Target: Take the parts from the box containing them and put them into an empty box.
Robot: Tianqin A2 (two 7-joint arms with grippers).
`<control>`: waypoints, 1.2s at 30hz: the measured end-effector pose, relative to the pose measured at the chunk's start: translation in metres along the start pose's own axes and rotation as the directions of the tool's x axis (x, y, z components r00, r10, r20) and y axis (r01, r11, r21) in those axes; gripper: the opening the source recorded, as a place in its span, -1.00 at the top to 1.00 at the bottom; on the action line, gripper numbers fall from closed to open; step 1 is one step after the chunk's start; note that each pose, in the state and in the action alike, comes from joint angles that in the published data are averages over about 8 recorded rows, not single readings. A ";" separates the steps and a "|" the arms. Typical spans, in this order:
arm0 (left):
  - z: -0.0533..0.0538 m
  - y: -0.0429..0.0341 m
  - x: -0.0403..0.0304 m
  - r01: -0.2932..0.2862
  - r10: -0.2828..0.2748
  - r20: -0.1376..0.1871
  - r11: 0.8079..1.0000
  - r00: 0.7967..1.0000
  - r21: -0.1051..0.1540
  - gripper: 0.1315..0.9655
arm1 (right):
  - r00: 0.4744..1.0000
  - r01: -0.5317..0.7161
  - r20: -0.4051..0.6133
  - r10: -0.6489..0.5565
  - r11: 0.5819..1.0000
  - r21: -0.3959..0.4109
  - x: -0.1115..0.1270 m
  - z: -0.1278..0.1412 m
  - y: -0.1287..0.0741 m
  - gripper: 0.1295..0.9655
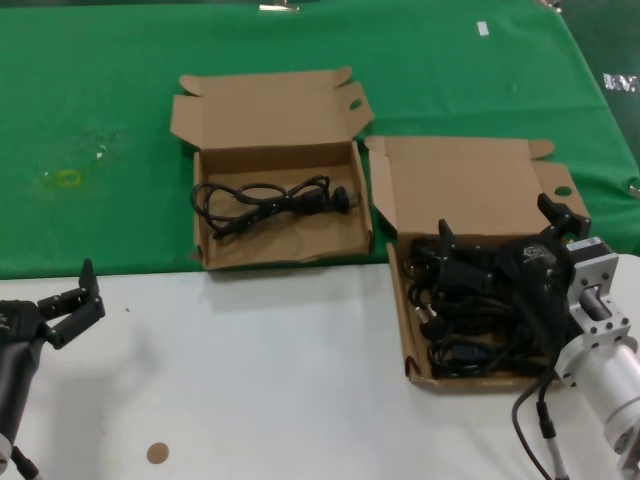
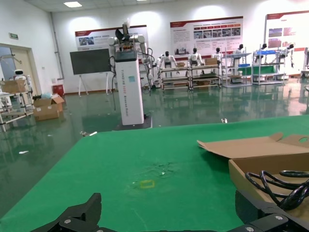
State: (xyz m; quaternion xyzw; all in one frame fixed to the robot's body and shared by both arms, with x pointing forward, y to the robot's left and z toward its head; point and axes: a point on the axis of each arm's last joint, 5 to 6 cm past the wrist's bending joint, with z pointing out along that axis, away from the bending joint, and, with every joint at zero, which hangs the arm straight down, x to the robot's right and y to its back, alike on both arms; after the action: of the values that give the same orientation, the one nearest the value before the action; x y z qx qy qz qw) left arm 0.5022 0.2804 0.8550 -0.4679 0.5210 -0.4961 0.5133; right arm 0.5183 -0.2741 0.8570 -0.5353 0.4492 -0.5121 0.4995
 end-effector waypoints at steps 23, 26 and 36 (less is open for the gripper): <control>0.000 0.0000 0.0000 0.000 0.000 0.000 1.000 1.000 0.000 -1.00 | 1.000 0.000 0.000 0.000 1.000 0.000 0.000 0.000 0.000 -1.00; 0.000 0.0000 0.0000 0.000 0.000 0.000 1.000 1.000 0.000 -1.00 | 1.000 0.000 0.000 0.000 1.000 0.000 0.000 0.000 0.000 -1.00; 0.000 0.0000 0.0000 0.000 0.000 0.000 1.000 1.000 0.000 -1.00 | 1.000 0.000 0.000 0.000 1.000 0.000 0.000 0.000 0.000 -1.00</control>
State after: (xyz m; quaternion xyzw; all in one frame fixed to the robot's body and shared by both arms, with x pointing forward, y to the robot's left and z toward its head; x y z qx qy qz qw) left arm 0.5022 0.2804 0.8550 -0.4679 0.5210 -0.4961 0.5133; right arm 0.5183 -0.2741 0.8570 -0.5353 0.4492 -0.5121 0.4995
